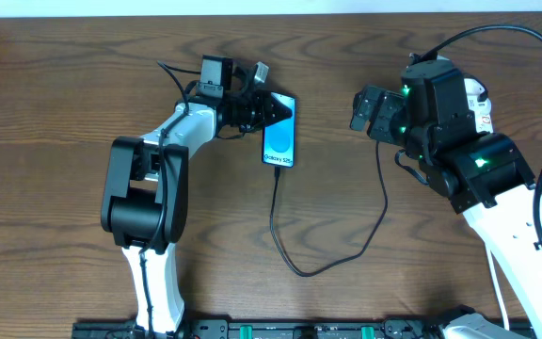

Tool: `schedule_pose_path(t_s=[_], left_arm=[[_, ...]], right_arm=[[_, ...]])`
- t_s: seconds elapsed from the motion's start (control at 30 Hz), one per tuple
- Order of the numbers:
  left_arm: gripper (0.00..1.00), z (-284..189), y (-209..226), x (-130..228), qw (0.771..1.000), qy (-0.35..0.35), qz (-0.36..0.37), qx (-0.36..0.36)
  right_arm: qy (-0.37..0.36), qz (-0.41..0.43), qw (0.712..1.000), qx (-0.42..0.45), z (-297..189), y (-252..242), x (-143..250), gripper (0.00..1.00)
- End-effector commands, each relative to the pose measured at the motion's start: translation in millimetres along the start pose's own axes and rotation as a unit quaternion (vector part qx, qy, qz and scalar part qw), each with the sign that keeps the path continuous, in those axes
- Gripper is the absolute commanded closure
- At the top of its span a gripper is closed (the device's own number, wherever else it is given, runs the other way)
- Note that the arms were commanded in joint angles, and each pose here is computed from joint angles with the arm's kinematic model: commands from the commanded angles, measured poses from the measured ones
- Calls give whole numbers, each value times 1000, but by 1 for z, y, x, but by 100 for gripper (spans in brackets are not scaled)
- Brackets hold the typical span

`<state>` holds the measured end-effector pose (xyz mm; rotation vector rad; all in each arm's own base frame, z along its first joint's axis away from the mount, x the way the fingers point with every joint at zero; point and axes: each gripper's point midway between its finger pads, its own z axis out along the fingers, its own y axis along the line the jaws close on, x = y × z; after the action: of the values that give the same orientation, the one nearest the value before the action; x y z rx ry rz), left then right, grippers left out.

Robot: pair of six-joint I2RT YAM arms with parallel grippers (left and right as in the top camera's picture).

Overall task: Plug charger to phone and switch on socket
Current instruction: 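Lower the held phone with the left gripper toward the table center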

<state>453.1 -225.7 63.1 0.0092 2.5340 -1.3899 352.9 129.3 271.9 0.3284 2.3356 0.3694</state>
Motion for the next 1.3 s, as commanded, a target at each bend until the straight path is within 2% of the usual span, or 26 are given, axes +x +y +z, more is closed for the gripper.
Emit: schedule_pose_path(t_s=[0.0, 0.23, 0.77, 1.27], left_arm=[[93, -2, -2, -10, 1000, -17, -12, -14], [93, 6, 3, -10, 998, -28, -47, -42], [93, 24, -11, -1, 998, -22, -44, -43], [93, 42, -2, 13, 997, -4, -52, -55]], right_arm=[[-11, -5, 1000, 4, -5, -2, -6, 1], [-10, -5, 1000, 4, -5, -2, -5, 1], [-8, -6, 1000, 10, -4, -5, -3, 1], [-8, -6, 1000, 11, -4, -5, -3, 1]])
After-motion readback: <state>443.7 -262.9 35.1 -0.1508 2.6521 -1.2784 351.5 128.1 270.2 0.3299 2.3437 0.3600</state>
